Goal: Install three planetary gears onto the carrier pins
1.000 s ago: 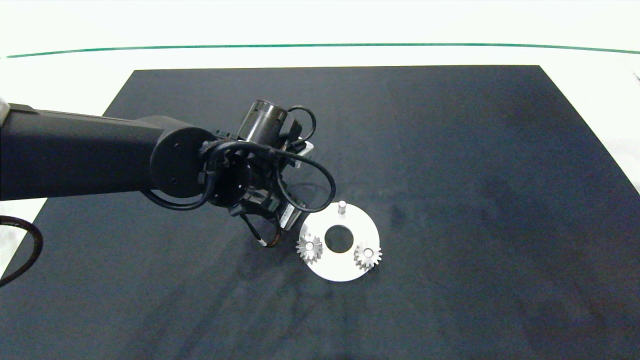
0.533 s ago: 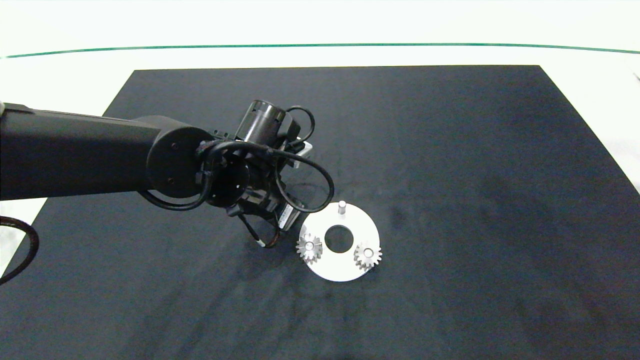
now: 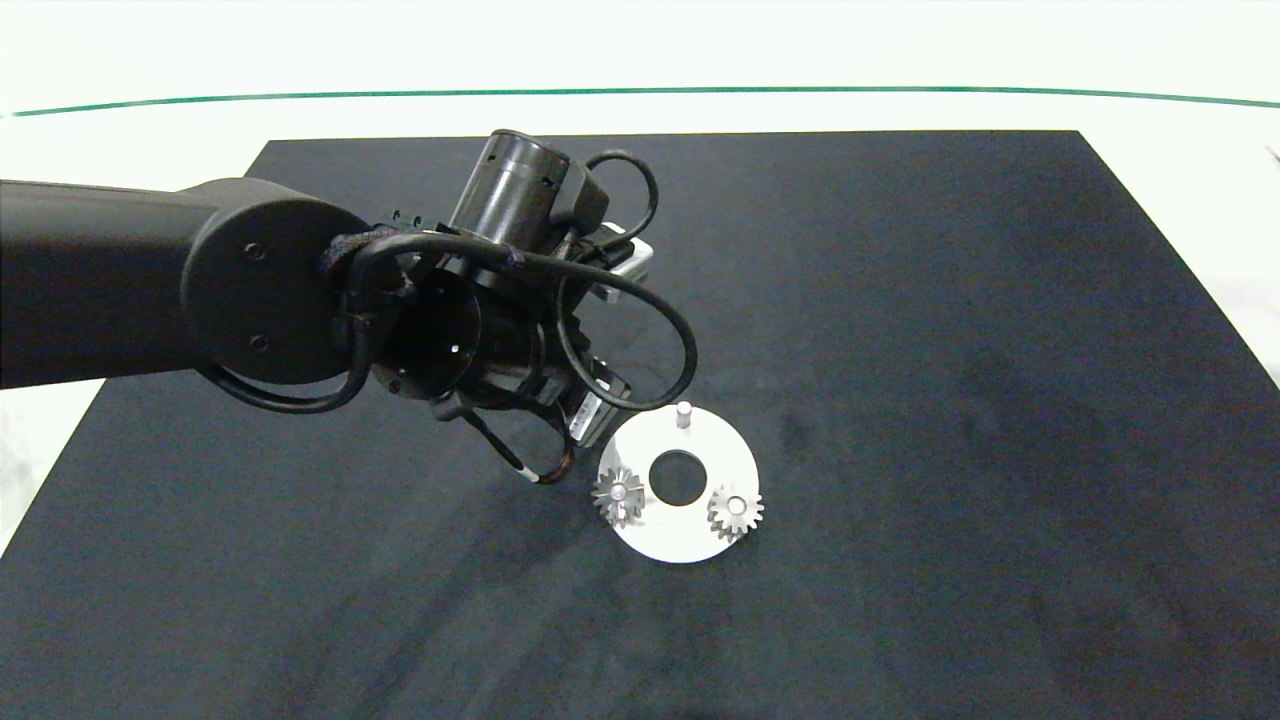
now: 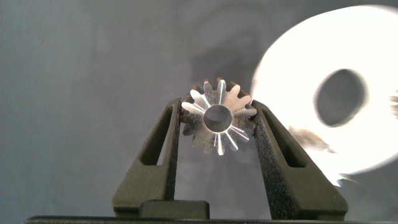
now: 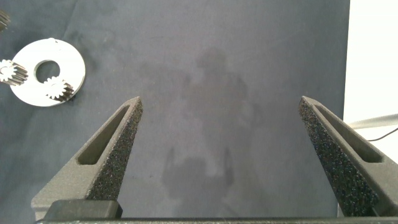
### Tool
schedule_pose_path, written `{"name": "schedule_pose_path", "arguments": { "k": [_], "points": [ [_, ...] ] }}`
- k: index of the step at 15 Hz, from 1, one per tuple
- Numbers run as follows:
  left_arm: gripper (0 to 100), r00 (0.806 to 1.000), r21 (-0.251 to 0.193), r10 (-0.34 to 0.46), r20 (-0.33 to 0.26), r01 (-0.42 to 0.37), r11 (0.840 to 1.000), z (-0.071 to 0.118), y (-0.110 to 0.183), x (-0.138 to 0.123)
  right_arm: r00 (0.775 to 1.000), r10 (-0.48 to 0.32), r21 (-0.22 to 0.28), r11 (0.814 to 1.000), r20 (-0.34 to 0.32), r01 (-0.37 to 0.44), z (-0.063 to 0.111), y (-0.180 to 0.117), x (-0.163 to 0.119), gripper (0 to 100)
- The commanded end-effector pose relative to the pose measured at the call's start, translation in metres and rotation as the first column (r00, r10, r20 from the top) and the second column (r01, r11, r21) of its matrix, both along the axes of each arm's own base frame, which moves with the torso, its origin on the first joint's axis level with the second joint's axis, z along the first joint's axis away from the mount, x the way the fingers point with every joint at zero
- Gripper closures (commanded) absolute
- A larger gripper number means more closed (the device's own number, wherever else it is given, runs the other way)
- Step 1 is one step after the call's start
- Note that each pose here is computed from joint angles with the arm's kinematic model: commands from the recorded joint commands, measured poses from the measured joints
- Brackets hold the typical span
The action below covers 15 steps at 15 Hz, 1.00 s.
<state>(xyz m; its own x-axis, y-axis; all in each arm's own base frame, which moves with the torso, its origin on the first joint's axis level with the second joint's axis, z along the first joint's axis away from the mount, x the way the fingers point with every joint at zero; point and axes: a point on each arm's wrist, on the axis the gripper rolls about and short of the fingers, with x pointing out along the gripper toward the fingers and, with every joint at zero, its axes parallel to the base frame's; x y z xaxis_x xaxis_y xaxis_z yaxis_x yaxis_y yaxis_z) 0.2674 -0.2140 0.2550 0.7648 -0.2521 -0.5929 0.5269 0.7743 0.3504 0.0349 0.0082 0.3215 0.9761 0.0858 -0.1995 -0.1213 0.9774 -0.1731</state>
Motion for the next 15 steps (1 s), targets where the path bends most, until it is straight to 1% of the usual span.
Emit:
{"name": "schedule_pose_path", "arguments": {
  "k": [1,3,5,8,9,10,13,15],
  "points": [
    [81,0.996,-0.009,-0.082,0.022,0.082,0.997,0.009,-0.015,-0.023,1.0,-0.003,-0.007,1.0,-0.011,0.003,-0.002,0.001,0.002,0],
    [81,0.989,0.005,-0.144,0.03,0.144,0.99,0.01,-0.028,-0.034,1.0,-0.003,-0.007,1.0,-0.011,0.003,-0.002,0.001,0.002,0],
    [81,0.984,0.025,-0.175,0.042,0.174,0.984,0.01,-0.037,-0.033,1.0,-0.005,-0.007,1.0,-0.011,0.005,-0.002,0.001,0.002,0],
    [81,0.983,0.041,-0.179,0.026,0.178,0.983,0.003,-0.05,-0.022,1.0,-0.002,-0.006,1.0,-0.01,0.001,-0.002,0.001,0.002,0],
    [81,0.983,0.041,-0.179,0.026,0.178,0.983,0.003,-0.051,-0.021,1.0,-0.002,-0.006,1.0,-0.01,0.001,-0.002,0.001,0.002,0],
    [81,0.984,0.046,-0.179,0.02,0.178,0.983,-0.003,-0.058,-0.015,1.0,-0.002,-0.006,1.0,-0.01,0.001,-0.002,0.001,0.002,0],
    [81,0.982,0.05,-0.19,0.021,0.189,0.981,-0.009,-0.071,-0.007,1.0,0.0,-0.004,1.0,-0.007,0.0,-0.001,0.001,0.002,0],
    [81,0.982,0.053,-0.189,0.015,0.188,0.981,-0.012,-0.073,-0.006,1.0,-0.002,0.001,1.0,0.004,0.002,0.0,0.0,0.001,0]
  ]
}}
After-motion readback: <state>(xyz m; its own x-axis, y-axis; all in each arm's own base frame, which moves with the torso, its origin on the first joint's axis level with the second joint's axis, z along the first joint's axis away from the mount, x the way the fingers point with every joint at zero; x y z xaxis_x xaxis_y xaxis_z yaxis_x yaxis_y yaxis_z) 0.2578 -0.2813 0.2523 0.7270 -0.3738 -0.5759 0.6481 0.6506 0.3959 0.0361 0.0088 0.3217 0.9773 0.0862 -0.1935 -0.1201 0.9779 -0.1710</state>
